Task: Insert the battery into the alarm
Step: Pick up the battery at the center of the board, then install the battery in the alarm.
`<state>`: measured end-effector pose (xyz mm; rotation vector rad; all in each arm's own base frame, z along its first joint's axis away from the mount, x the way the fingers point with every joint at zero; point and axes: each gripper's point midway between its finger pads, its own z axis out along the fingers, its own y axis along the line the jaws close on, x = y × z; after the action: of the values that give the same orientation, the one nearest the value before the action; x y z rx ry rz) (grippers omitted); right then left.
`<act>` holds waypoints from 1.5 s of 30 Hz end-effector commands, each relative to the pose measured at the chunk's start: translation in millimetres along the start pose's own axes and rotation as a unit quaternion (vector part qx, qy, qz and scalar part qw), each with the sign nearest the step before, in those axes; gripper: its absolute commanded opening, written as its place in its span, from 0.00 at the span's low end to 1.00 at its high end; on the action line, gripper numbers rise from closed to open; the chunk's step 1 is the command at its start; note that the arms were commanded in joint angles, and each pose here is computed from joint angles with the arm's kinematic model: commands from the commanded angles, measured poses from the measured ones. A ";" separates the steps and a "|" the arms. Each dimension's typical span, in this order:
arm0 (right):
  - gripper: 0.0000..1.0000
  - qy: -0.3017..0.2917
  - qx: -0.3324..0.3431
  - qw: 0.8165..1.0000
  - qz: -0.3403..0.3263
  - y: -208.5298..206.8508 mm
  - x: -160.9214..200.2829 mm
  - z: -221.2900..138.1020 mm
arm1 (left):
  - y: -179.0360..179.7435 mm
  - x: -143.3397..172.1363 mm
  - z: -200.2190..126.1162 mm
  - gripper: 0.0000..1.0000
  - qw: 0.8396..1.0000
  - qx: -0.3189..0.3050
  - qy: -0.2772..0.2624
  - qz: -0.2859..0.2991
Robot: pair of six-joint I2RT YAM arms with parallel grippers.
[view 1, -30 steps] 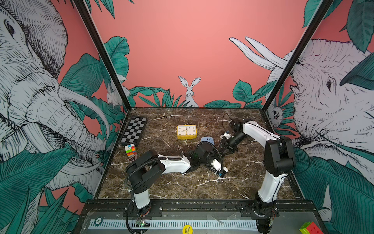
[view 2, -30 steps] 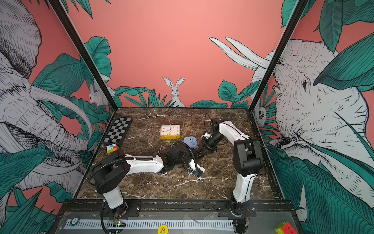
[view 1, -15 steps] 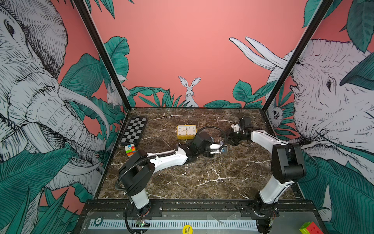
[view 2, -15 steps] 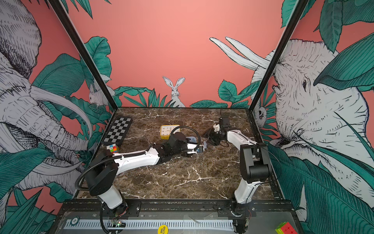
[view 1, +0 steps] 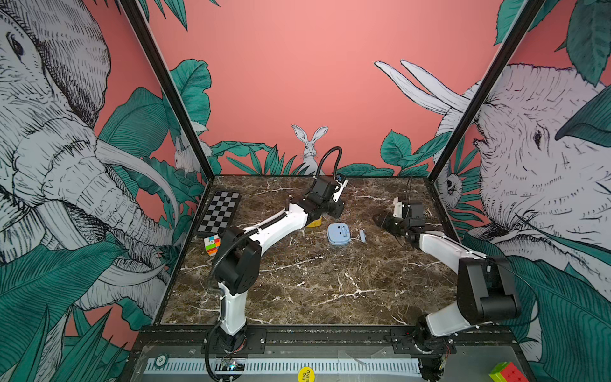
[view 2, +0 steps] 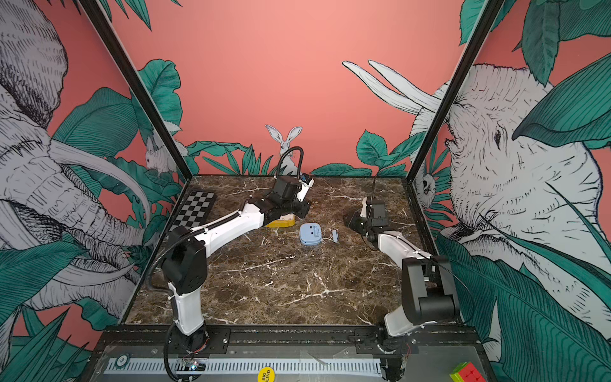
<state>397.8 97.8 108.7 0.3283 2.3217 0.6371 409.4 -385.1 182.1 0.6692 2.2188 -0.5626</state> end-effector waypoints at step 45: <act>0.55 -0.042 0.059 0.992 -0.104 -16.2 41.2 -54.5 | -11.3 68.1 61.8 0.16 0.969 -0.111 0.061 -0.214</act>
<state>333.0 83.1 113.9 0.1737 2.2772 0.3995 390.9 -409.3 83.3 0.1584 2.5312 -0.4883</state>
